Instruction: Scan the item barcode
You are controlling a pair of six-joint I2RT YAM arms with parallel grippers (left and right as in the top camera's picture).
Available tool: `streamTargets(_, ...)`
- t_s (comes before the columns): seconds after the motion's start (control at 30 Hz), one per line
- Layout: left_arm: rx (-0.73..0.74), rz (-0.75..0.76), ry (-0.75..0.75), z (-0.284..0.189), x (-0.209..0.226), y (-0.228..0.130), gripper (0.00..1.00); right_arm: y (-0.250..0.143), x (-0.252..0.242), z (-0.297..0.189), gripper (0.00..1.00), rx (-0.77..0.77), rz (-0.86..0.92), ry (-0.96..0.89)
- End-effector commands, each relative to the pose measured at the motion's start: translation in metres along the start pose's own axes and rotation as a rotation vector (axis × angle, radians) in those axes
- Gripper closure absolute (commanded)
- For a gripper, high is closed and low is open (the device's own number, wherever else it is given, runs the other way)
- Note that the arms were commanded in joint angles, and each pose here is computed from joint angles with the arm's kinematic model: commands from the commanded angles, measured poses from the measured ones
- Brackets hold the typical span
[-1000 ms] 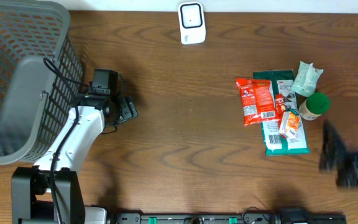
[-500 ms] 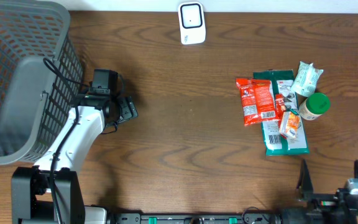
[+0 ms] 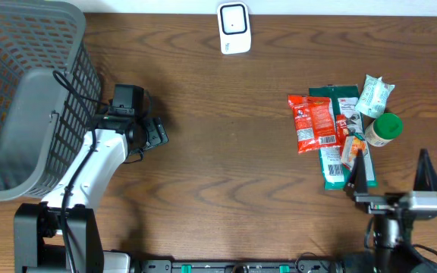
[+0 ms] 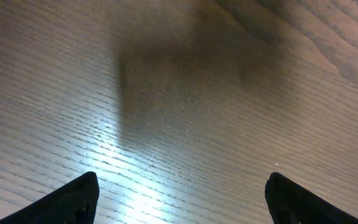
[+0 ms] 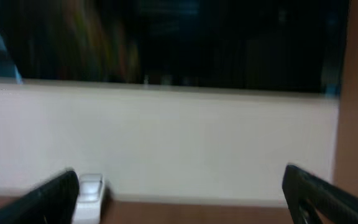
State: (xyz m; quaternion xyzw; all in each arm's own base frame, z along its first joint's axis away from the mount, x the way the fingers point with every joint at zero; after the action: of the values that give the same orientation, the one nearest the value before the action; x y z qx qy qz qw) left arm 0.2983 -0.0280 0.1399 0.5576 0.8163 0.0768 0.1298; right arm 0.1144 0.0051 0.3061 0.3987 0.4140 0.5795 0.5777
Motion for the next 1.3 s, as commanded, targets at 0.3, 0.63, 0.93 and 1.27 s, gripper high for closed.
streamTargets(0.3, 0.013, 0.005, 0.021, 0.004, 0.003, -0.003, 0.14, -0.077, 0.012, 0.004, 0.01, -0.047, 0.030, 0.095)
streamTargets(0.63, 0.013, 0.005, 0.021, 0.004, 0.003, -0.003, 0.14, -0.138, 0.015, -0.006, 0.01, 0.349, 0.043, 0.113)
streamTargets(0.93, 0.013, 0.004, 0.021, 0.004, 0.003, -0.003, 0.14, -0.148, 0.015, -0.009, 0.01, 0.417, 0.040, 0.113)
streamTargets(1.27, 0.013, 0.005, 0.021, 0.004, 0.003, -0.003, 0.14, -0.148, 0.015, -0.009, 0.01, 0.418, 0.040, 0.113)
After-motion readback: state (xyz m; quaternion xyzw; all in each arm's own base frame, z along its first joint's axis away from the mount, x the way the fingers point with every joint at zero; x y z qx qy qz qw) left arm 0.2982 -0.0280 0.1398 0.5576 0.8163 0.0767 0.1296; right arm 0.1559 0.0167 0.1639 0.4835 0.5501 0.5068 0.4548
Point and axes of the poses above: each gripper's point midway between its finger pads, its own z axis out along the fingers, its own x axis along the line the jaws close on, y = z × x, the point moved 9 cm from there along -z, back along the fingers, and after that the axes turned 1 degree about z, right-handed, at the moved point
